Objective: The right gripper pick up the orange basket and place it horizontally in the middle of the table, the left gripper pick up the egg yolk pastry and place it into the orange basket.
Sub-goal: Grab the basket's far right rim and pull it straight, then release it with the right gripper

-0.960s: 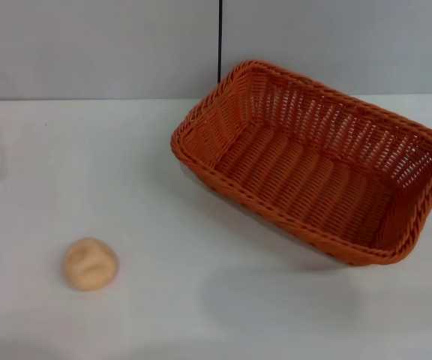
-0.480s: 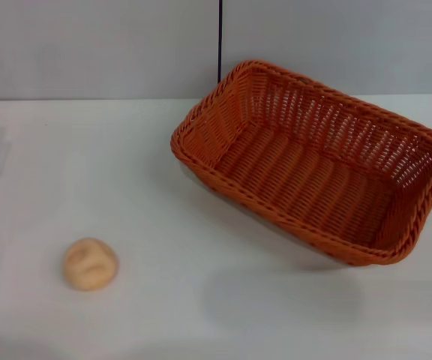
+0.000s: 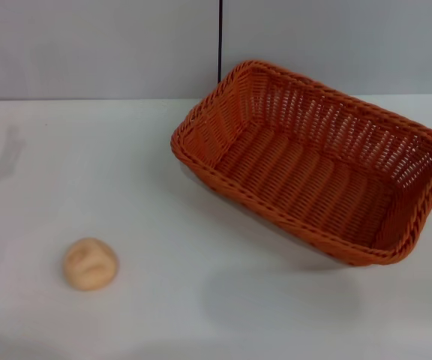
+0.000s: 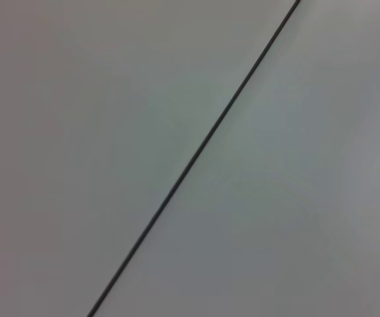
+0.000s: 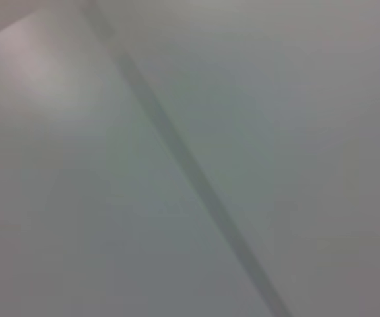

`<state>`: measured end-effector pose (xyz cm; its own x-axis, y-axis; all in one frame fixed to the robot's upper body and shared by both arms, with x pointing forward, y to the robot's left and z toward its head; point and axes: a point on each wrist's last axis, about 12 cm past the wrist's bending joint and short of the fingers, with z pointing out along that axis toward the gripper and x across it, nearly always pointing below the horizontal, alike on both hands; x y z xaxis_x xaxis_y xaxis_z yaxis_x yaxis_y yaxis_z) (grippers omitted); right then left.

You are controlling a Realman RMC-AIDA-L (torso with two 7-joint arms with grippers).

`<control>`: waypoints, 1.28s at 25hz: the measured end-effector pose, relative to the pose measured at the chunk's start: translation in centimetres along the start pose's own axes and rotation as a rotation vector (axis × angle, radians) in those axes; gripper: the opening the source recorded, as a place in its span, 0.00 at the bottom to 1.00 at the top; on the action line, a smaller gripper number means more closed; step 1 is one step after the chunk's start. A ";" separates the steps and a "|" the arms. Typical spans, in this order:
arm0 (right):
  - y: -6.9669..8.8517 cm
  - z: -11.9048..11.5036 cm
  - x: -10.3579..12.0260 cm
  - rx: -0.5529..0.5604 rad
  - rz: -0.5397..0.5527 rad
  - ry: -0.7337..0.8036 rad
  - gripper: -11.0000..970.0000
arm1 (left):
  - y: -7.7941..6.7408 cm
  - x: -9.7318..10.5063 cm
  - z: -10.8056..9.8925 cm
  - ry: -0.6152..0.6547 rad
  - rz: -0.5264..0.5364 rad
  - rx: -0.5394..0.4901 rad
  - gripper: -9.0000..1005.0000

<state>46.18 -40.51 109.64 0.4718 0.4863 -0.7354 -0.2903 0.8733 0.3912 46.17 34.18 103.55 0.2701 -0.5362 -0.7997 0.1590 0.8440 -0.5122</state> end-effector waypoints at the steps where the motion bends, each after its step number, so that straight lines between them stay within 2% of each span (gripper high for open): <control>1: 0.0 0.5 -0.6 -0.060 -0.004 0.038 0.60 | 0.0 0.0 0.0 0.000 0.000 0.000 0.86; 2: -0.1 1.8 -2.0 -0.168 0.009 0.122 0.60 | -0.1 0.1 0.1 0.010 -0.003 0.011 0.86; 3: -0.1 1.8 -2.0 -0.168 0.009 0.122 0.60 | -0.1 0.1 0.1 0.019 0.001 0.018 0.85; 6: -0.2 4.1 -4.3 -0.313 0.051 0.293 0.60 | 0.0 0.1 0.0 0.024 0.003 0.021 0.85; 7: -0.2 5.9 -6.1 -0.394 0.073 0.422 0.60 | 0.0 0.1 0.0 0.026 0.004 0.020 0.85; 8: -0.2 5.9 -6.1 -0.394 0.073 0.422 0.60 | 0.1 0.1 0.0 0.031 0.006 0.017 0.85; 9: -0.1 6.8 -6.8 -0.424 0.084 0.484 0.61 | 0.1 0.1 0.0 0.034 0.006 0.014 0.85; 11: 0.2 8.6 -8.1 -0.475 0.094 0.617 0.61 | 0.2 0.2 0.0 0.039 0.006 0.009 0.85; 12: 0.7 10.3 -8.9 -0.501 0.097 0.752 0.61 | 0.2 0.2 0.0 0.041 0.005 0.008 0.85; 13: 0.7 10.3 -8.9 -0.501 0.097 0.752 0.61 | 0.2 0.2 0.0 0.042 0.005 0.007 0.85; 15: 1.2 11.7 -9.5 -0.507 0.079 0.855 0.61 | 0.2 0.2 0.0 0.043 0.001 0.005 0.85; 16: 1.6 12.5 -9.6 -0.503 0.061 0.920 0.61 | 0.3 0.2 0.0 0.043 -0.002 0.005 0.85; 17: 2.2 13.9 -9.6 -0.474 0.030 1.063 0.61 | 0.3 0.2 0.0 0.044 -0.003 0.005 0.85; 18: 2.2 13.9 -9.6 -0.474 0.030 1.063 0.61 | 0.3 0.2 0.0 0.044 -0.006 0.004 0.85; 21: 2.8 15.9 -9.3 -0.426 -0.006 1.273 0.61 | 0.3 0.2 0.0 0.045 -0.014 0.002 0.85; 22: 3.2 17.0 -8.9 -0.393 -0.012 1.390 0.61 | 0.3 0.2 0.0 0.047 -0.019 0.000 0.85; 29: 4.0 18.9 -7.9 -0.305 -0.065 1.601 0.61 | 0.3 0.5 -0.1 0.068 -0.048 -0.008 0.85; 32: 4.2 19.1 -6.5 -0.264 -0.087 1.714 0.61 | 0.4 0.6 -0.4 0.080 -0.048 -0.011 0.85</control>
<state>57.81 -39.43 126.69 -0.8031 -0.2912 -0.5198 -0.5138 0.7801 0.3569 46.03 34.17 102.75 0.1859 -0.5756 -0.7963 0.1598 0.8174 -0.5535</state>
